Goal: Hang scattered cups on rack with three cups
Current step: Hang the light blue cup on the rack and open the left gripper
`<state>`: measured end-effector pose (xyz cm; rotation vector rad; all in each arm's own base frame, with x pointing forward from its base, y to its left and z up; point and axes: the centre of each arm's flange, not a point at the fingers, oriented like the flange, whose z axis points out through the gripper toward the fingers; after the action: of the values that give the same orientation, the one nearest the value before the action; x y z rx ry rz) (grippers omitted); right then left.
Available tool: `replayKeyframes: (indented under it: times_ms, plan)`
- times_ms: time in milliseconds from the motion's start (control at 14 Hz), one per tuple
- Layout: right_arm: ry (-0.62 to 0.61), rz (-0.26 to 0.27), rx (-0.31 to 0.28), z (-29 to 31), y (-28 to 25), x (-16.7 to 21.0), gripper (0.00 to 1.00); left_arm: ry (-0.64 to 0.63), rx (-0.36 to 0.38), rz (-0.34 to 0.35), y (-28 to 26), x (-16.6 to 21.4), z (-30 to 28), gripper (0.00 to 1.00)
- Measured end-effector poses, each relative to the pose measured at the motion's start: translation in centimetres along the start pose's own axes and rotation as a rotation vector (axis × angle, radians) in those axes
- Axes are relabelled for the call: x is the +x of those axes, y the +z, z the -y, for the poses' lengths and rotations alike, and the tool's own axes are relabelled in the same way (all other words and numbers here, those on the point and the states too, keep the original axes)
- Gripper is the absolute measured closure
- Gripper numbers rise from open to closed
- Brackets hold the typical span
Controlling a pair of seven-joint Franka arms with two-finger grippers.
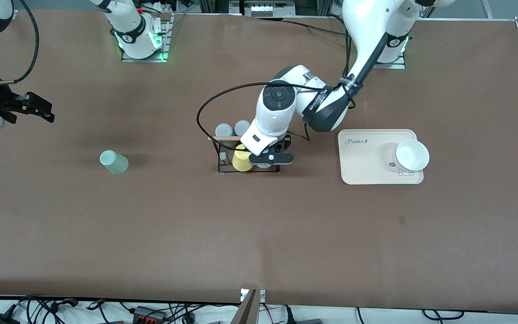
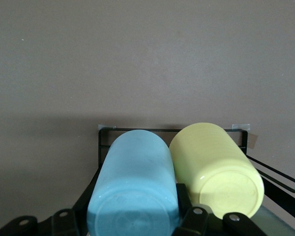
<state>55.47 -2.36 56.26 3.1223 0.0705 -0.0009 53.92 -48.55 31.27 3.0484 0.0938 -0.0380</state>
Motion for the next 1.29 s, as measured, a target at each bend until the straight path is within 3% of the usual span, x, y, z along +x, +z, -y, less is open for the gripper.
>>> replayKeyframes:
  times_ms: [500, 714, 857, 1286]
  plan:
    - [0.0, 0.004, 0.0, 0.0, 0.1, 0.0, 0.0, 0.004, 0.009, -0.003, 0.5, 0.1, 0.1, 0.27]
    - [0.0, 0.012, 0.001, 0.0, 0.3, 0.0, 0.0, 0.004, 0.005, -0.012, 0.1, 0.4, 0.1, 0.03]
    - [-0.001, 0.019, 0.001, 0.0, 0.7, 0.1, 0.0, 0.005, -0.003, -0.024, -1.0, 0.6, -0.1, 0.0]
    - [-0.01, 0.068, 0.005, 0.4, 4.4, 1.8, 0.0, 0.027, 0.051, -0.03, -13.4, -0.3, 2.2, 0.0]
